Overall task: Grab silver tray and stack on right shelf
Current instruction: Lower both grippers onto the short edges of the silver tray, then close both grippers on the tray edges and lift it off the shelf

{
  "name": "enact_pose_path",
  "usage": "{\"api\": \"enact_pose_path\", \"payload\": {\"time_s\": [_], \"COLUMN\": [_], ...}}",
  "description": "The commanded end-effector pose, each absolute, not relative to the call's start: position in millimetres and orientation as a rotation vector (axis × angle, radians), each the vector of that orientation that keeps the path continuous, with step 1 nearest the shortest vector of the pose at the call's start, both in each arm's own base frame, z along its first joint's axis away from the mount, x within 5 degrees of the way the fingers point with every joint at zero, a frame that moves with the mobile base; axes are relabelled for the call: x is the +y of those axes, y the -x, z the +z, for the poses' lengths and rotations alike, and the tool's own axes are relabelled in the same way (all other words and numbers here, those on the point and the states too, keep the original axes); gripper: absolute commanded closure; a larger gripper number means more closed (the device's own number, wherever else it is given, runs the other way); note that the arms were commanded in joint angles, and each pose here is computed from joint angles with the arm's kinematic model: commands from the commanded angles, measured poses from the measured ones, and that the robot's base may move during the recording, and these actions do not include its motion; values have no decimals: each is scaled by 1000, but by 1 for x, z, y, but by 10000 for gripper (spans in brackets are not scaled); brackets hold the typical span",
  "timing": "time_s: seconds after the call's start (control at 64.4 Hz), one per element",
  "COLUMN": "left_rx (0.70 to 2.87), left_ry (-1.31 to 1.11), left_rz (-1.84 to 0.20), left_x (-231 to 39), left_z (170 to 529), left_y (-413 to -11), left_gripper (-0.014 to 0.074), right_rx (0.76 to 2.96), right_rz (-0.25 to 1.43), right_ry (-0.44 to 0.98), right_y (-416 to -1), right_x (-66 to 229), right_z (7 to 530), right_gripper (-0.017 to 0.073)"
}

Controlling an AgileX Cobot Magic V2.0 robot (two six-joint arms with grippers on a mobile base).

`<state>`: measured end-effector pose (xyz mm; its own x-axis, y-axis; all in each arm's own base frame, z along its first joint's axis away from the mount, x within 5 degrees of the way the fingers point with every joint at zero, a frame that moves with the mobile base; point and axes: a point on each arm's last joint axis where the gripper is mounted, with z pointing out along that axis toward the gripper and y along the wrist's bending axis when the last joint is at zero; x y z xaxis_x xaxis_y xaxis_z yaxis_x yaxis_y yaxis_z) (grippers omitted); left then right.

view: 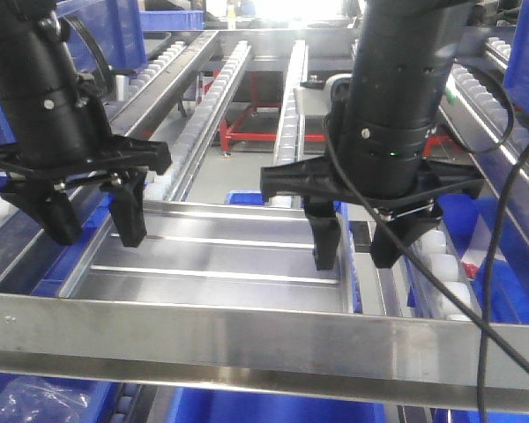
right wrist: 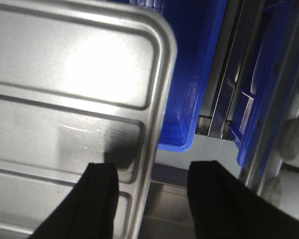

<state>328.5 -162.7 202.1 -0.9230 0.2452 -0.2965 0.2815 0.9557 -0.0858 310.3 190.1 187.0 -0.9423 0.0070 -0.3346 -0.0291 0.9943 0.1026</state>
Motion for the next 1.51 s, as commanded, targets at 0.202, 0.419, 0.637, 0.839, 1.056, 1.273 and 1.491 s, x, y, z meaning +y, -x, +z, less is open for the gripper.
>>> {"api": "enact_pose_path", "payload": {"time_s": [0.202, 0.419, 0.637, 0.839, 1.056, 1.273, 1.491], "left_rx": [2757, 2753, 2745, 2724, 2662, 2604, 2577], "left_ry": [-377, -394, -402, -380, -361, -320, -329], "left_rz": [-207, -183, -174, -183, -210, -257, -147], "left_x": [-167, -166, -166, -167, -168, -161, -165], "left_z": [214, 213, 213, 226, 273, 323, 355], "left_y": [-335, -335, -336, -338, -336, -306, -266], "left_gripper": [272, 446, 703, 687, 687, 687, 687], "right_rx": [2722, 2708, 2708, 2698, 2644, 2605, 2548], "right_rz": [195, 208, 208, 205, 231, 245, 292], "right_ry": [27, 29, 29, 18, 0, -23, 6], "right_y": [-321, -322, -322, -323, -313, -284, -248], "right_x": [194, 195, 195, 195, 187, 168, 157], "right_z": [196, 196, 196, 215, 260, 308, 349], "right_gripper": [137, 424, 502, 502, 502, 502, 502]}}
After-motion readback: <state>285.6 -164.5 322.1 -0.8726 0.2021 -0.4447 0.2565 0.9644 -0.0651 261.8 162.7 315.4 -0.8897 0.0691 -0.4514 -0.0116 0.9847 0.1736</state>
